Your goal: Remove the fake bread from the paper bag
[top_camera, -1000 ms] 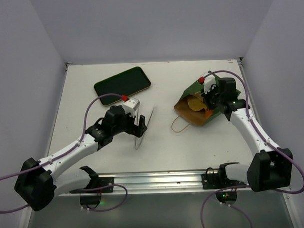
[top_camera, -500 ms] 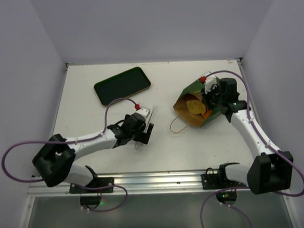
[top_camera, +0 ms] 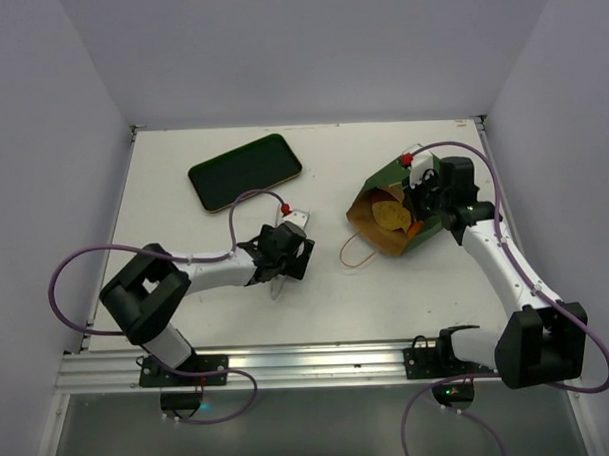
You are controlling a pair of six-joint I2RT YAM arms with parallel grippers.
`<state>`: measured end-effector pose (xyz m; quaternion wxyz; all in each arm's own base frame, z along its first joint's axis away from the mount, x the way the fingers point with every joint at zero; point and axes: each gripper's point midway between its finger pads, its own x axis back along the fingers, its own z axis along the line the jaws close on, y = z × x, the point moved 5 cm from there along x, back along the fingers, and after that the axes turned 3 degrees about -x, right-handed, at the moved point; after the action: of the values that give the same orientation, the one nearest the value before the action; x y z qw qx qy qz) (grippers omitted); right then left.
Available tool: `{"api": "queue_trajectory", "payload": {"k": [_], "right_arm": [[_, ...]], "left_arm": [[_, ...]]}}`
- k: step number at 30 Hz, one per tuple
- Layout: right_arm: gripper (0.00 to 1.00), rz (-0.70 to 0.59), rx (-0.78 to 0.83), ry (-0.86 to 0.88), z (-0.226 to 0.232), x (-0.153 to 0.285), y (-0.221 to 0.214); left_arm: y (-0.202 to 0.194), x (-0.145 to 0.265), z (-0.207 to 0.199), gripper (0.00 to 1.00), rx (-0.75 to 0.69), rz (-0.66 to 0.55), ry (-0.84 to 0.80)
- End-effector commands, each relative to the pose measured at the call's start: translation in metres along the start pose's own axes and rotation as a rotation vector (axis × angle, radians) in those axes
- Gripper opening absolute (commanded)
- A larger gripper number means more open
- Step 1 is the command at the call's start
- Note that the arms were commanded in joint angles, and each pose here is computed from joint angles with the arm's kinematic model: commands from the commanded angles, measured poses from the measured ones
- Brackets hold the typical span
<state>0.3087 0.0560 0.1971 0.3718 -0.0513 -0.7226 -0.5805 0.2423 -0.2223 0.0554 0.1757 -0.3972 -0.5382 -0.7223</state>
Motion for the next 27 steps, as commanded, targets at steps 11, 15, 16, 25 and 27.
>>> {"api": "queue_trajectory", "payload": {"k": [11, 15, 16, 25, 27], "right_arm": [[0.0, -0.075, -0.009, 0.005, -0.003, 0.005, 0.012], [0.0, -0.077, -0.013, 0.004, -0.004, 0.005, 0.012], [0.0, -0.075, -0.016, 0.005, -0.004, 0.005, 0.012], [0.0, -0.09, -0.034, 0.004, -0.007, 0.009, 0.013], [0.0, -0.089, -0.037, 0.003, -0.008, 0.01, 0.012]], "left_arm": [[-0.01, -0.013, 0.008, 0.61, 0.105, -0.006, -0.016], [-0.021, -0.013, 0.011, 0.38, 0.113, 0.014, -0.002], [-0.022, -0.013, 0.012, 0.34, 0.114, 0.013, 0.001], [0.021, 0.034, 0.002, 0.0, 0.117, -0.133, -0.168], [0.032, 0.057, -0.007, 0.0, 0.127, -0.175, -0.29]]}}
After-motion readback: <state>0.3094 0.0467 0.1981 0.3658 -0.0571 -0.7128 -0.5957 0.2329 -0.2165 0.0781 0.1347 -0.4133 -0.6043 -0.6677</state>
